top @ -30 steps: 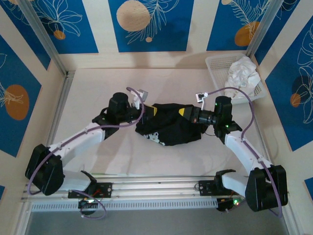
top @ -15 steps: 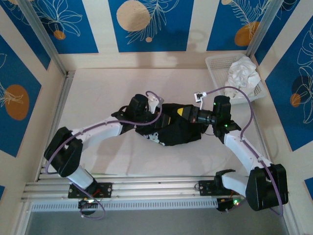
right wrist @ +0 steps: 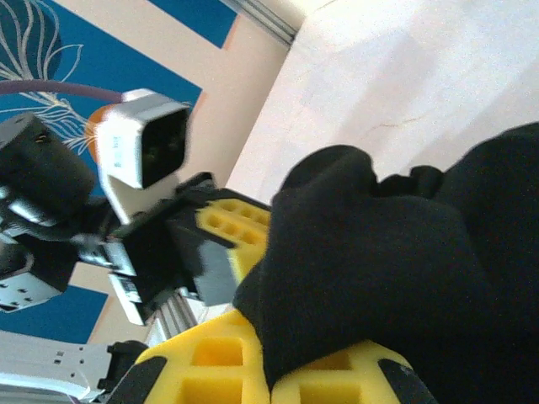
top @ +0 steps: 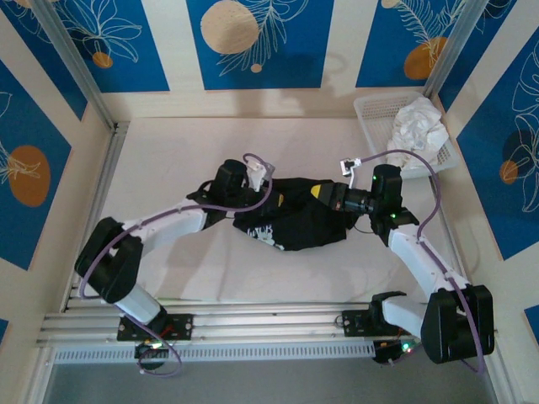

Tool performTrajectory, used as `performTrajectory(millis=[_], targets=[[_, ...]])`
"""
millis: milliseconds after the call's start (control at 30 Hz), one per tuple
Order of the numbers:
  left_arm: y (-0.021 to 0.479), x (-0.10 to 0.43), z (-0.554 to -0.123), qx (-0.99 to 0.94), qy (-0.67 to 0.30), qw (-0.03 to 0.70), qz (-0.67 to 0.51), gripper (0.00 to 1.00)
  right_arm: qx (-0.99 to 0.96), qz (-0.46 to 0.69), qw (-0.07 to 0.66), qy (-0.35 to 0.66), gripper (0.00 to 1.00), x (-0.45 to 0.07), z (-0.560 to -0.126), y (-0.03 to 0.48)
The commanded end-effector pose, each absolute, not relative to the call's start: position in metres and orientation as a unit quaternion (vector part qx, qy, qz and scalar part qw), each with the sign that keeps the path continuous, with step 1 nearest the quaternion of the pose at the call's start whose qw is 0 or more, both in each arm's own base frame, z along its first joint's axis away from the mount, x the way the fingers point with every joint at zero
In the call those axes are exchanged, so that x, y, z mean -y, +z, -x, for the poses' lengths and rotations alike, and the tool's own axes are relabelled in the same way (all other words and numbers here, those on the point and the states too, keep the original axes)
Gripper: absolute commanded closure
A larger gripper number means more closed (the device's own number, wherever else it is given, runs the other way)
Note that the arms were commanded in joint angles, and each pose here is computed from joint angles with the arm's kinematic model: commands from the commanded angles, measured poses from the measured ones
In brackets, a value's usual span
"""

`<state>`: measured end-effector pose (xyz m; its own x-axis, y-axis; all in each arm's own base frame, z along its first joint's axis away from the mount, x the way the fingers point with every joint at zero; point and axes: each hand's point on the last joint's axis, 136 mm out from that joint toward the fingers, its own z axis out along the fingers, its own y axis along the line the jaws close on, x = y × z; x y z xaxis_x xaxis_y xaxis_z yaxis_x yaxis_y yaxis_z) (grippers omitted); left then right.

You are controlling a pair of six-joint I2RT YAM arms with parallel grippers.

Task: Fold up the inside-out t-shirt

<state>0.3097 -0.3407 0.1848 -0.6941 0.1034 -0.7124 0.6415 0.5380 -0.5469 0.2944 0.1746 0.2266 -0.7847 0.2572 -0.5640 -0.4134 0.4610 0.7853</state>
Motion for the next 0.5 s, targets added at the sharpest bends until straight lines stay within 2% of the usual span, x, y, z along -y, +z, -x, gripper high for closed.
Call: performTrajectory(millis=[0,300,467], targets=[[0.240,0.336,-0.295,-0.753,-0.490,0.357,-0.256,1.00,-0.796,0.048,0.353,0.489,1.00,-0.168,-0.302,0.242],[0.314,0.329,-0.248,-0.641,-0.572,0.400,-0.321,1.00,-0.816,0.068,0.347,0.457,1.00,-0.190,-0.314,0.246],[0.335,0.325,-0.238,-0.612,-0.589,0.412,-0.329,1.00,-0.869,0.098,0.340,0.347,0.81,-0.187,-0.313,0.230]])
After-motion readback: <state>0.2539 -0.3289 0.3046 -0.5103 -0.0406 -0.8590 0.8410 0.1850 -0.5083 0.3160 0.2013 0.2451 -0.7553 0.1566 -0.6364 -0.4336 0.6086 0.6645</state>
